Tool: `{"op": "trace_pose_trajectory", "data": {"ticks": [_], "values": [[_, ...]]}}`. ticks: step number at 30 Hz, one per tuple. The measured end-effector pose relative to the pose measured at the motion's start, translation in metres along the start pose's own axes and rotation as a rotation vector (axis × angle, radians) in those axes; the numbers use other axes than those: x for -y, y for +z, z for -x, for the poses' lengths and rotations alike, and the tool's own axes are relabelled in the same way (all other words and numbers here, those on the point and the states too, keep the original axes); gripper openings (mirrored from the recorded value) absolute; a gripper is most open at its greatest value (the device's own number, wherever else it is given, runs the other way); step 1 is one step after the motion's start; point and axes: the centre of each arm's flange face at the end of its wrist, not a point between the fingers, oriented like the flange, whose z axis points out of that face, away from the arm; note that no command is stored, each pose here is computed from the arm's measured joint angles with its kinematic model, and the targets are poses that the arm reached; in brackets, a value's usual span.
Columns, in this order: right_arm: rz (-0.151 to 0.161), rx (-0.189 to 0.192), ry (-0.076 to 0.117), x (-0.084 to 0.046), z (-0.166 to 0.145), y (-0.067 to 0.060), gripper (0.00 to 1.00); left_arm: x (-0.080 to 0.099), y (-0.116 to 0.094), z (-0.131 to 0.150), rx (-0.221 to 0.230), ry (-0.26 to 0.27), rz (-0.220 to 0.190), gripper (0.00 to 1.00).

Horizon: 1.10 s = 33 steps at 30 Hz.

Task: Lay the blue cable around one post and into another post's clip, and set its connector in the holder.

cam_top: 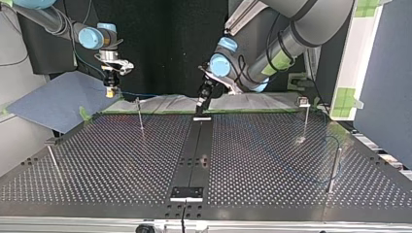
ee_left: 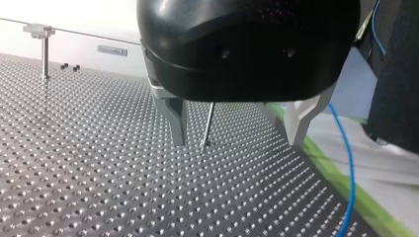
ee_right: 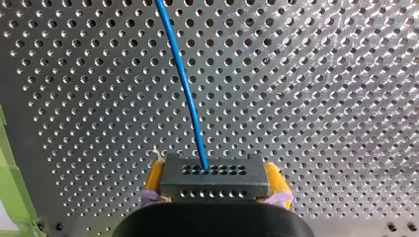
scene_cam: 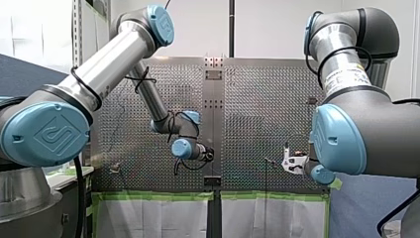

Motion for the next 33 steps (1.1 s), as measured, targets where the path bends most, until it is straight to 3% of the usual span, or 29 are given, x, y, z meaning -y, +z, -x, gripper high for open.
{"op": "trace_pose_trajectory", "data": {"ticks": [5, 14, 27, 33], "values": [[-0.001, 0.001, 0.0, 0.0, 0.0, 0.001, 0.0, -0.001, 0.016, -0.008, 0.033, -0.002, 0.008, 0.98], [-0.002, 0.003, -0.001, 0.001, 0.0, 0.001, 0.0, 0.001, 0.025, -0.046, 0.043, 0.001, 0.017, 0.98], [-0.001, 0.005, 0.001, 0.001, 0.0, 0.001, 0.0, 0.008, 0.034, -0.045, 0.145, 0.0, 0.006, 0.98], [-0.002, 0.005, 0.001, 0.001, 0.0, 0.001, 0.0, 0.012, 0.037, -0.066, 0.16, 0.012, 0.004, 0.98]]}}
